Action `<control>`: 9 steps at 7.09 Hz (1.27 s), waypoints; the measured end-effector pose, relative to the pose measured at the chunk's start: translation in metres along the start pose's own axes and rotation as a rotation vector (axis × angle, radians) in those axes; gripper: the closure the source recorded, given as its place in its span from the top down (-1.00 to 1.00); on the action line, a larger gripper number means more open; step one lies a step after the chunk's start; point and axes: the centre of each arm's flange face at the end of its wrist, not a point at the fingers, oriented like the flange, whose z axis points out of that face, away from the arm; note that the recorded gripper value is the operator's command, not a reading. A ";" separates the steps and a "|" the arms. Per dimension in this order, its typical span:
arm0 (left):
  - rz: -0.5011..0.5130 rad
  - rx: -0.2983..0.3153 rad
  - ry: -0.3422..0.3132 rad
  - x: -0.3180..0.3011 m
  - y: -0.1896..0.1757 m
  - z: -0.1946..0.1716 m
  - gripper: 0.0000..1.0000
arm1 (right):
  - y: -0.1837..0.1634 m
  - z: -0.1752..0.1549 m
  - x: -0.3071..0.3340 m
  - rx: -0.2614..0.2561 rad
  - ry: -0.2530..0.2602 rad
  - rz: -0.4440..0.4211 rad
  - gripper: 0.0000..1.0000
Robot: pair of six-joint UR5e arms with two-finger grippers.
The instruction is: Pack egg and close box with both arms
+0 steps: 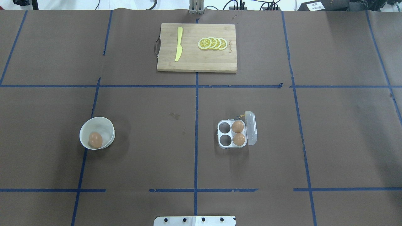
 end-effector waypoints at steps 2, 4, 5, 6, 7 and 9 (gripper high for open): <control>-0.126 -0.011 0.003 0.062 -0.005 0.015 0.99 | 0.002 0.001 0.001 -0.001 0.000 0.001 1.00; -0.275 -0.037 0.025 0.140 -0.013 0.048 0.59 | 0.003 0.001 0.001 -0.002 -0.001 0.003 1.00; -0.372 -0.058 0.043 0.183 -0.013 0.068 0.51 | 0.004 0.002 0.002 -0.003 -0.001 0.005 1.00; -0.464 -0.081 0.053 0.223 -0.010 0.088 0.46 | 0.005 0.002 0.002 -0.005 0.000 0.005 1.00; -0.542 -0.100 0.056 0.260 -0.002 0.108 0.38 | 0.006 0.003 0.003 -0.006 0.000 0.006 1.00; -0.673 -0.133 0.022 0.321 0.010 0.144 0.18 | 0.009 0.004 0.004 -0.010 -0.001 0.010 1.00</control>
